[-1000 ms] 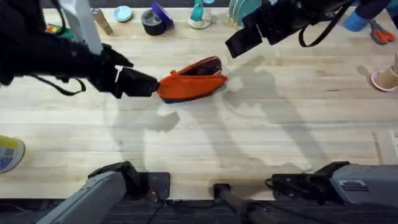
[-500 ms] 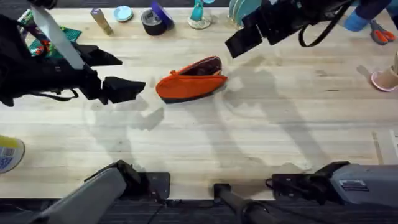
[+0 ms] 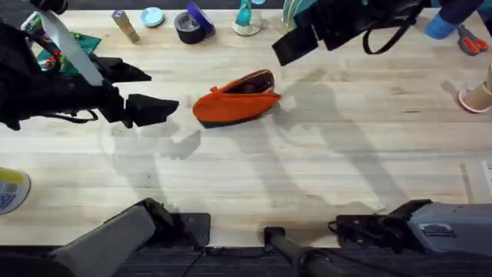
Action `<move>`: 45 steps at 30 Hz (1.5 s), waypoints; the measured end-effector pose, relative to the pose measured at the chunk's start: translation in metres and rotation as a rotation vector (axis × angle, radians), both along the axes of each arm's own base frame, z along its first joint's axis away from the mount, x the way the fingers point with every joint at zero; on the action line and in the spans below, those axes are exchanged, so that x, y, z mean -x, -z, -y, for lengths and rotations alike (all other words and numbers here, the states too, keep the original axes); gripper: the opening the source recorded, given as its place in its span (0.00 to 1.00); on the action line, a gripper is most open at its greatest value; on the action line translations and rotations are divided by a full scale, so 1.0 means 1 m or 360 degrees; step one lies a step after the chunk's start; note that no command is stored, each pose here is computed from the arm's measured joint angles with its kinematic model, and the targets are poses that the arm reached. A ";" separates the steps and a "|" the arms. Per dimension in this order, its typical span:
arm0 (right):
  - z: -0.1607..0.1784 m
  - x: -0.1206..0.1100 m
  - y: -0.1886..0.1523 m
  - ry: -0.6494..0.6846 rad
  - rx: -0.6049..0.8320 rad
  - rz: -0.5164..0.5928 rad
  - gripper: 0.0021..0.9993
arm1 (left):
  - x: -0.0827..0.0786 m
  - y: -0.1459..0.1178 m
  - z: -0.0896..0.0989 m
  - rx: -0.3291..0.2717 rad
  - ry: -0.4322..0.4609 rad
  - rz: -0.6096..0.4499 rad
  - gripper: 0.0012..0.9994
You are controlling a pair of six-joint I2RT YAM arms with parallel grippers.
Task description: Unzip the bag, pick up the pens from the table one at a time and place them inside, then zip the bag closed.
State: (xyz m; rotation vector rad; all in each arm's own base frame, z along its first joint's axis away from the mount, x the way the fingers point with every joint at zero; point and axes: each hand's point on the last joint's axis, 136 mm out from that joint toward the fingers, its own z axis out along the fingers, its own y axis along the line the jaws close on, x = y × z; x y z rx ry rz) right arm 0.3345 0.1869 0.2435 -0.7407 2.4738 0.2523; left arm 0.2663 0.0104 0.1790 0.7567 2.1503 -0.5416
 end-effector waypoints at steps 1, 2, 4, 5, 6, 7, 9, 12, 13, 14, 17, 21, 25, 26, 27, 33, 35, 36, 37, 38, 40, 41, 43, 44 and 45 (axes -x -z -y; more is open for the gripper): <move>-0.003 0.001 -0.001 -0.0012 -0.0006 0.0005 1.00 | 0.000 0.000 0.000 0.0000 0.0000 0.0000 0.99; -0.007 0.002 -0.001 -0.0026 -0.0013 0.0009 1.00 | 0.000 0.000 0.000 0.0000 0.0000 0.0000 1.00; -0.015 0.004 -0.002 -0.0052 -0.0023 0.0018 1.00 | 0.000 0.000 0.000 0.0000 0.0000 0.0000 1.00; -0.018 0.006 -0.003 -0.0067 -0.0029 0.0018 1.00 | 0.000 0.000 0.000 0.0000 0.0000 0.0000 1.00; -0.022 0.008 -0.003 -0.0081 -0.0031 0.0018 1.00 | 0.000 0.000 0.000 0.0000 0.0000 0.0000 1.00; -0.025 0.010 -0.003 -0.0095 -0.0032 0.0018 1.00 | 0.000 0.000 0.000 0.0000 0.0000 0.0000 1.00; -0.031 0.013 -0.006 -0.0123 -0.0034 0.0020 1.00 | 0.000 0.000 0.000 0.0000 0.0000 0.0000 1.00; -0.045 0.010 -0.017 -0.0165 -0.0059 0.0061 1.00 | 0.000 0.000 0.000 0.0000 0.0000 0.0000 1.00; -0.050 0.008 -0.021 -0.0178 -0.0067 0.0073 1.00 | 0.000 0.000 0.000 0.0000 0.0000 0.0000 1.00; -0.054 0.007 -0.024 -0.0190 -0.0073 0.0078 1.00 | 0.000 0.000 0.000 0.0000 0.0000 0.0000 1.00; -0.063 0.006 -0.029 -0.0218 -0.0063 0.0058 1.00 | 0.000 0.000 0.000 0.0000 0.0000 0.0000 1.00; -0.070 0.003 -0.029 -0.0231 -0.0029 -0.0009 1.00 | 0.000 0.000 0.000 0.0000 0.0000 0.0000 1.00; -0.075 -0.004 -0.022 -0.0233 0.0015 -0.0088 1.00 | 0.000 0.000 0.000 0.0000 0.0000 0.0000 1.00; -0.077 -0.005 -0.020 -0.0236 0.0023 -0.0101 1.00 | 0.000 0.000 0.000 0.0000 0.0000 0.0000 1.00; -0.079 -0.007 -0.018 -0.0239 0.0032 -0.0113 1.00 | 0.000 0.000 0.000 0.0000 0.0000 0.0000 1.00; -0.097 -0.012 -0.005 -0.0291 0.0056 -0.0136 1.00 | 0.001 0.000 0.001 0.0005 0.0000 -0.0008 0.99; -0.101 -0.013 -0.004 -0.0307 0.0055 -0.0128 1.00 | 0.002 0.001 0.001 0.0010 0.0000 -0.0016 1.00; -0.103 -0.012 -0.004 -0.0317 0.0054 -0.0121 1.00 | 0.002 0.001 0.001 0.0013 0.0000 -0.0020 1.00; -0.104 -0.013 -0.005 -0.0325 0.0051 -0.0111 1.00 | 0.002 0.001 0.002 0.0014 0.0000 -0.0022 1.00; -0.106 -0.013 -0.007 -0.0332 0.0046 -0.0099 1.00 | 0.002 0.001 0.002 0.0014 0.0000 -0.0022 1.00; -0.108 -0.016 -0.010 -0.0340 0.0034 -0.0072 1.00 | 0.002 0.001 0.002 0.0014 0.0000 -0.0022 1.00; -0.110 -0.017 -0.011 -0.0343 0.0026 -0.0058 1.00 | 0.003 0.001 0.002 0.0014 0.0000 -0.0022 1.00; -0.112 -0.018 -0.013 -0.0353 0.0020 -0.0044 1.00 | 0.003 0.001 0.002 0.0014 0.0000 -0.0022 1.00; -0.112 -0.017 -0.013 -0.0368 0.0018 -0.0042 1.00 | 0.003 0.001 0.002 0.0014 0.0000 -0.0022 1.00; -0.114 -0.016 -0.013 -0.0387 0.0015 -0.0042 1.00 | 0.003 0.001 0.002 0.0014 0.0000 -0.0022 1.00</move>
